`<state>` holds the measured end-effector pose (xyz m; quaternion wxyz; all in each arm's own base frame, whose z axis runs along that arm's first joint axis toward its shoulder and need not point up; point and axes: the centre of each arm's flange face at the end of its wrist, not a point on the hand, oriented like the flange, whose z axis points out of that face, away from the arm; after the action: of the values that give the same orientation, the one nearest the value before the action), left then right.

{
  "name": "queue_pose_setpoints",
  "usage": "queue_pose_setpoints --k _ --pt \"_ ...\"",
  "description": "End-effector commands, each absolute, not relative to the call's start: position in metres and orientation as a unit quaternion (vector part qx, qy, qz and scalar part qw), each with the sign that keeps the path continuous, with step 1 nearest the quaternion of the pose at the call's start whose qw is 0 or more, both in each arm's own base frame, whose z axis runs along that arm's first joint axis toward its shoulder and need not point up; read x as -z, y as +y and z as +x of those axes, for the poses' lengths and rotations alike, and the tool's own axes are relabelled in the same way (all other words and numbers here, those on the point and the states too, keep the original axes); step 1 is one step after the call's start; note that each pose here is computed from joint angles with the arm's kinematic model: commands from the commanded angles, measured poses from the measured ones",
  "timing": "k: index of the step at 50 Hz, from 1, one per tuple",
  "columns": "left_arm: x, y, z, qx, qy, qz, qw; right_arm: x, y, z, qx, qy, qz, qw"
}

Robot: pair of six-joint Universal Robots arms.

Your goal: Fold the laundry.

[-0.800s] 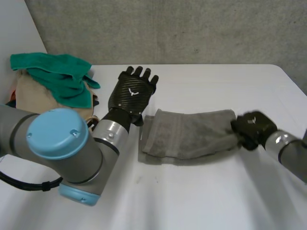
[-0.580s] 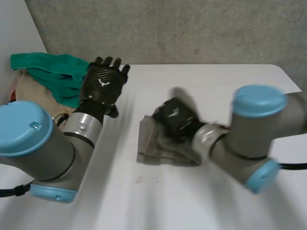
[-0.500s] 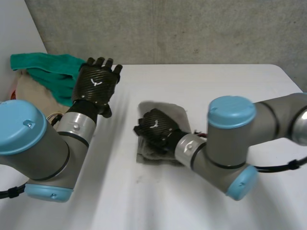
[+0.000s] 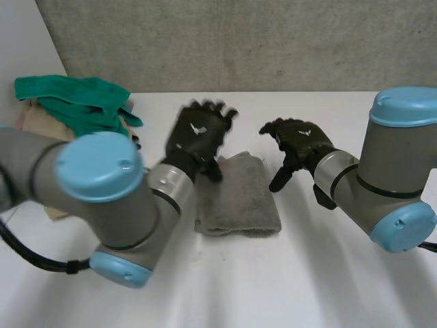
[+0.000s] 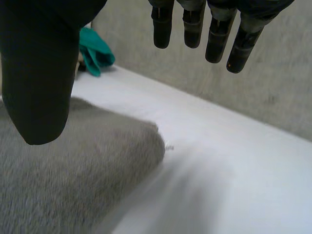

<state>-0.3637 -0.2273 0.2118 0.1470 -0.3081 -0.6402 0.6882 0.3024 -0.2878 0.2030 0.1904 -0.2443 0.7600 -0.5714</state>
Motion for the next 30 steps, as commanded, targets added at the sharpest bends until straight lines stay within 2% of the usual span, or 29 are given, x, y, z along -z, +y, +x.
queue_pose_setpoints --k 1,8,14,18,22,24,30 --pt "-0.158 -0.227 -0.367 -0.593 -0.732 -0.312 0.125 -0.166 -0.290 0.310 0.512 0.795 -0.262 0.193" --pt "-0.121 -0.229 -0.362 -0.564 -0.730 -0.385 0.033 -0.131 -0.294 0.317 0.480 0.806 -0.288 0.192" --pt "-0.120 -0.236 -0.355 -0.564 -0.710 -0.421 -0.018 -0.122 -0.292 0.323 0.482 0.793 -0.333 0.167" --pt "-0.128 -0.238 -0.356 -0.576 -0.709 -0.407 -0.003 -0.142 -0.290 0.321 0.501 0.781 -0.331 0.171" --pt "-0.167 -0.237 -0.358 -0.617 -0.691 -0.375 0.021 -0.159 -0.282 0.315 0.514 0.781 -0.300 0.189" --pt "-0.199 -0.234 -0.355 -0.649 -0.674 -0.350 0.047 -0.172 -0.277 0.303 0.531 0.781 -0.254 0.209" --pt "-0.236 -0.225 -0.354 -0.678 -0.631 -0.352 0.132 -0.162 -0.282 0.262 0.519 0.809 -0.187 0.201"
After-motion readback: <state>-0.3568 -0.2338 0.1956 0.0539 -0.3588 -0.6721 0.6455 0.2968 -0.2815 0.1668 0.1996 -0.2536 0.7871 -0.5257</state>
